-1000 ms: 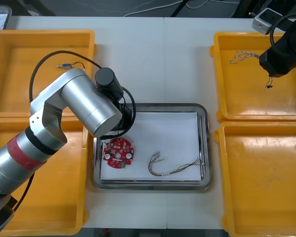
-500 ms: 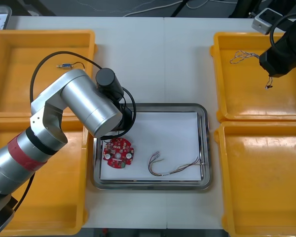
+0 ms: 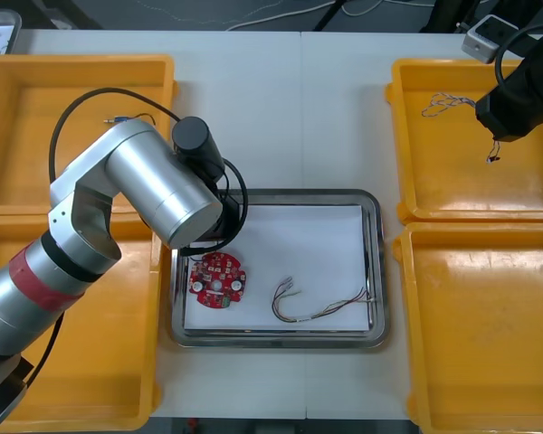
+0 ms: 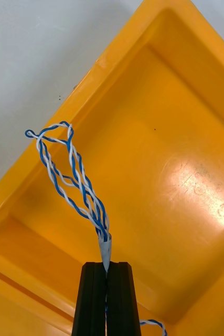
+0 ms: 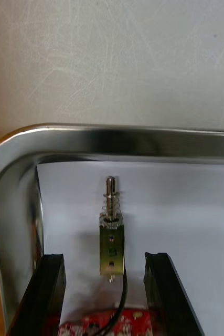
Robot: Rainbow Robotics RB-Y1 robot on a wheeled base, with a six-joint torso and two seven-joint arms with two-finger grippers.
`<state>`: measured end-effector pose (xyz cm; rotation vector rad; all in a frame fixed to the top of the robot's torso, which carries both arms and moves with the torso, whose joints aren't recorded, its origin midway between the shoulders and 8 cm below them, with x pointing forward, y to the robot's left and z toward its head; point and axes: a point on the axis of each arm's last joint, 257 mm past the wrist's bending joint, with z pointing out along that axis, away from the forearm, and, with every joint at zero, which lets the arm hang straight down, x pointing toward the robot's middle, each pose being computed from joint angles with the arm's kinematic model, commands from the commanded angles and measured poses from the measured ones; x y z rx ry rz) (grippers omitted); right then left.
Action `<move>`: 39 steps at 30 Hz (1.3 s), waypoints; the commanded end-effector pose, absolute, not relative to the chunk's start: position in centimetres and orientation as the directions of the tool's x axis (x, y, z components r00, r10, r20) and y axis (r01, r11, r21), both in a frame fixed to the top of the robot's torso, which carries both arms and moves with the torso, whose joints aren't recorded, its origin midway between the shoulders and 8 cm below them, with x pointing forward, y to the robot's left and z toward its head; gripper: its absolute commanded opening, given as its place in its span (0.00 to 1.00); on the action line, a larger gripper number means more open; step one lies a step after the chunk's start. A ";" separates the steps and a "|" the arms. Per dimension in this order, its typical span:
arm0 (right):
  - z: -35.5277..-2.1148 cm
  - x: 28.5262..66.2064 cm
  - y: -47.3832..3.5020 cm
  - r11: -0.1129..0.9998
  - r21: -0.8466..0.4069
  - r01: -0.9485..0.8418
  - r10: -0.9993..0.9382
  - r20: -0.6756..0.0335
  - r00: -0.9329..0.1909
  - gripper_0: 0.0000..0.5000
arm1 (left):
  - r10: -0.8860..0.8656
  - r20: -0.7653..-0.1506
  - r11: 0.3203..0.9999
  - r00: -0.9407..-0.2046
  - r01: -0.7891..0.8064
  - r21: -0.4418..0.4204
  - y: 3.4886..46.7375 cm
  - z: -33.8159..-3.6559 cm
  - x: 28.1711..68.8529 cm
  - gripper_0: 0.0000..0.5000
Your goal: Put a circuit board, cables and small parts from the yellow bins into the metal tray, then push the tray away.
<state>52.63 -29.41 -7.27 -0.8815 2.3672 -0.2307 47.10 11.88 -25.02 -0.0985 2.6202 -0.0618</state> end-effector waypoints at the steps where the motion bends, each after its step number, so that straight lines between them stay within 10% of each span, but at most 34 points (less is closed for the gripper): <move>1: -6.1 52.4 -30.3 0.759 -0.389 -0.522 -0.651 -0.471 -0.596 0.00 | -0.171 -0.486 0.980 -0.857 -0.095 -0.177 10.1 -21.2 46.7 0.90; 19: -7.3 52.2 -28.6 0.721 -0.377 -0.581 -0.692 -0.434 -0.577 0.00 | -0.322 -0.464 0.944 -0.825 -0.245 -0.220 14.6 -13.3 47.9 0.89; 39: -9.3 48.3 -16.5 0.377 -0.469 -0.798 -0.917 -0.310 -0.251 0.00 | -0.479 -0.485 0.875 -0.732 -0.442 -0.197 26.4 -9.6 53.0 0.89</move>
